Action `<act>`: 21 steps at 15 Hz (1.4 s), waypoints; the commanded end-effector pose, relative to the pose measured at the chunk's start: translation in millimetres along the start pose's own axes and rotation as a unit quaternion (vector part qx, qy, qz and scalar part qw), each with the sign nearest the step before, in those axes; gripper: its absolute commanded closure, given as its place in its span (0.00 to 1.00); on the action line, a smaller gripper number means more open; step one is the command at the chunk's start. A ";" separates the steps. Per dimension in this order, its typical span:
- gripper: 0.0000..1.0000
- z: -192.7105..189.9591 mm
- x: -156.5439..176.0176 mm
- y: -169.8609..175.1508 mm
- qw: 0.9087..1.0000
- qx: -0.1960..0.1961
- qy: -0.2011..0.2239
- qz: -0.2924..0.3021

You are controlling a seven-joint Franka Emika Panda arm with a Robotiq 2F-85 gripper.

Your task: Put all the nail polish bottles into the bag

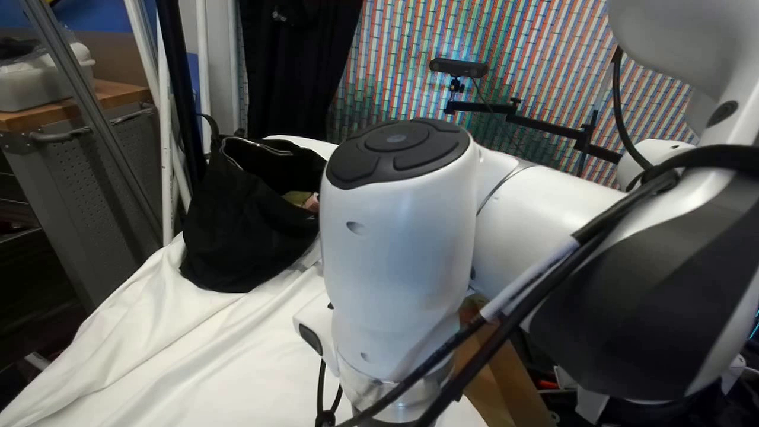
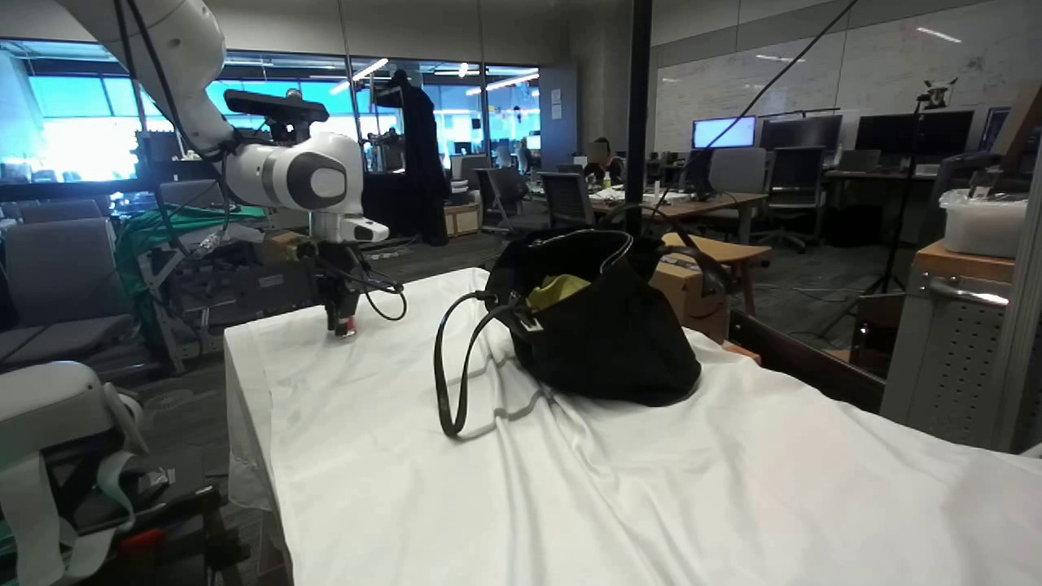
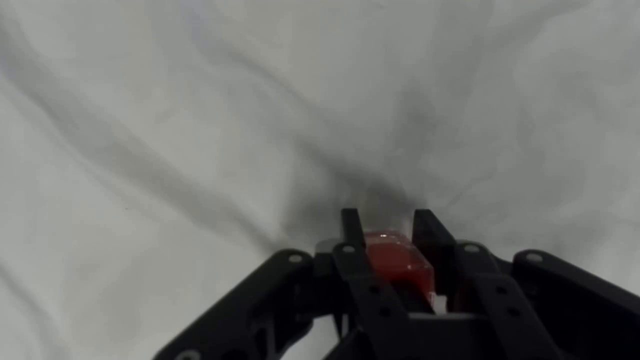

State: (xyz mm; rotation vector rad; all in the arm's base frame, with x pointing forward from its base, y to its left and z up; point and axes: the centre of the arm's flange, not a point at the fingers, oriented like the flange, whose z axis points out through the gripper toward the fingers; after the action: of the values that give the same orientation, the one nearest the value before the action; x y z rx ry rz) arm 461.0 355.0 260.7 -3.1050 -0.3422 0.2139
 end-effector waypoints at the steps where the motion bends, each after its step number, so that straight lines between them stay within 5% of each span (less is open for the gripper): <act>1: 0.85 1.6 7.5 0.6 1.000 0.009 -0.003 -0.001; 21: 0.85 -59.4 5.7 29.1 0.996 -0.015 0.054 0.076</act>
State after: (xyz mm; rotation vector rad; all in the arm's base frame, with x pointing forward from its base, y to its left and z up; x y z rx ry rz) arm 479.1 337.1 293.6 -3.1293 -0.1620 0.1086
